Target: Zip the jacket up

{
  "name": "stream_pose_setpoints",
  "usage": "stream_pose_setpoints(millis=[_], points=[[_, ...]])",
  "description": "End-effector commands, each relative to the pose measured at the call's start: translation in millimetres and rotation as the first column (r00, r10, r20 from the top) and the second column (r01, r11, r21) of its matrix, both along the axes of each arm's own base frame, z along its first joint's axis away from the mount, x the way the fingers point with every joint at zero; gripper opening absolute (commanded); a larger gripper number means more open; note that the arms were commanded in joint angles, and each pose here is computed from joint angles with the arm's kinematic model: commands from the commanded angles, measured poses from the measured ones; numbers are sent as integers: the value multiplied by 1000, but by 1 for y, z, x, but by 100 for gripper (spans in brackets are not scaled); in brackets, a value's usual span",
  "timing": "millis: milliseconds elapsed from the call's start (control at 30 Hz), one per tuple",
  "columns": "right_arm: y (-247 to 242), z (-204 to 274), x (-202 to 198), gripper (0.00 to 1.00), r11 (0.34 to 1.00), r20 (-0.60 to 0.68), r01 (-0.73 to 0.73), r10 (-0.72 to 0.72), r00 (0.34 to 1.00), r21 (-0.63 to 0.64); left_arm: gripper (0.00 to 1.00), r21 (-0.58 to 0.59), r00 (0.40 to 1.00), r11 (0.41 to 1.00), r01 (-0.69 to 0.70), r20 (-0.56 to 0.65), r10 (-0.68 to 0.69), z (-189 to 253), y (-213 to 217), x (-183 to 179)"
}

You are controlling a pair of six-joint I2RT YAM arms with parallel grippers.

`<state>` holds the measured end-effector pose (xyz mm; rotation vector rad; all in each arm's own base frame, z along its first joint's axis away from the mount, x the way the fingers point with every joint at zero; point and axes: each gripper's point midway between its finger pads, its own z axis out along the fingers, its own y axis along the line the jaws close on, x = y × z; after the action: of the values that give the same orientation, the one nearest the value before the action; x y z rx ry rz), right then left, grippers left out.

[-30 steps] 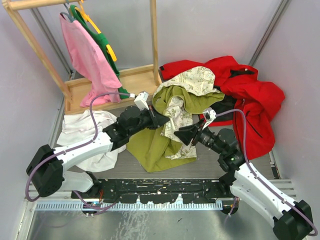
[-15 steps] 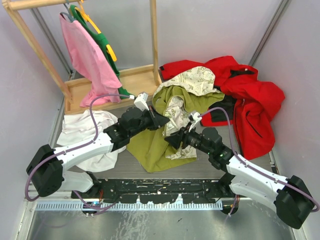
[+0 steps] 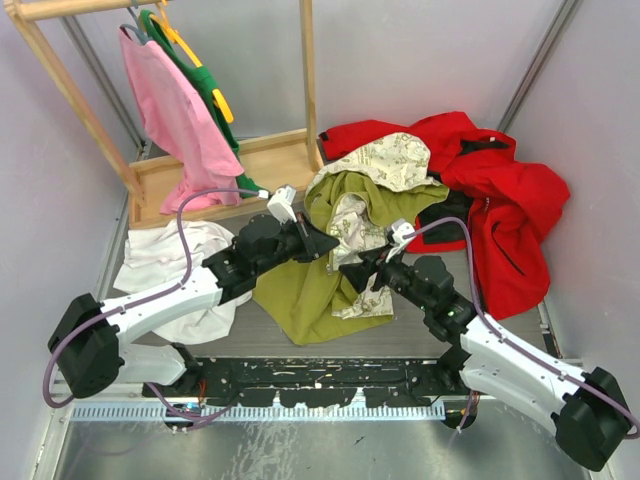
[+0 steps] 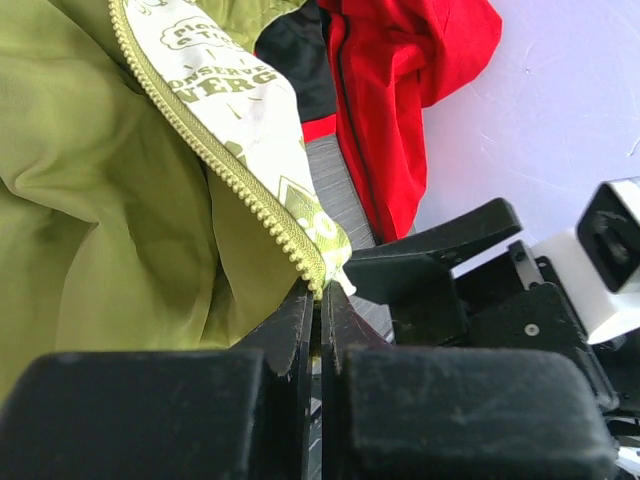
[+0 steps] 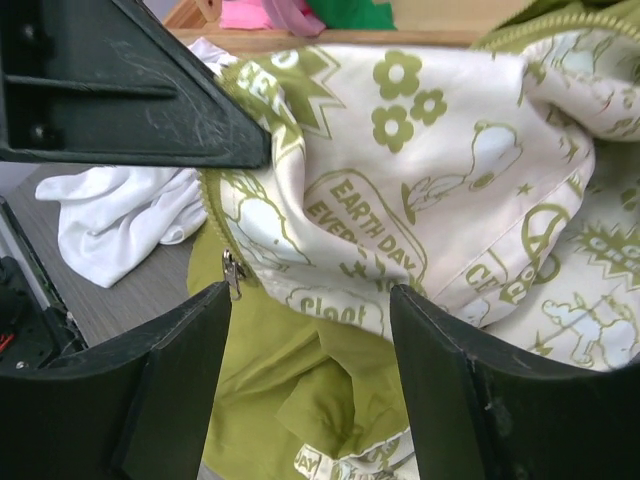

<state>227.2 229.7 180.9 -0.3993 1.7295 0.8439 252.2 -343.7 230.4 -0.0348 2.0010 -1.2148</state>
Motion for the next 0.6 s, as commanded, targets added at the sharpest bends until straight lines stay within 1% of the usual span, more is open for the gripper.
stream_pose_setpoints(millis=[0,300,433,500,567], points=[[-1,40,4,71,1000,145,-13,13,989,-1,0,-42,998,999,29,52,-27,26,-2,-5],[13,28,12,75,998,143,-60,61,988,-13,0,-76,996,995,70,60,-66,36,-6,-12],[17,27,14,76,995,147,-94,91,985,13,0,-79,995,993,88,58,-84,36,-8,-15],[18,27,14,79,993,155,-113,108,982,22,0,-81,994,992,93,57,-89,36,-8,-16],[18,28,13,79,991,169,-132,126,978,27,0,-86,994,992,97,59,-92,37,-8,-16]])
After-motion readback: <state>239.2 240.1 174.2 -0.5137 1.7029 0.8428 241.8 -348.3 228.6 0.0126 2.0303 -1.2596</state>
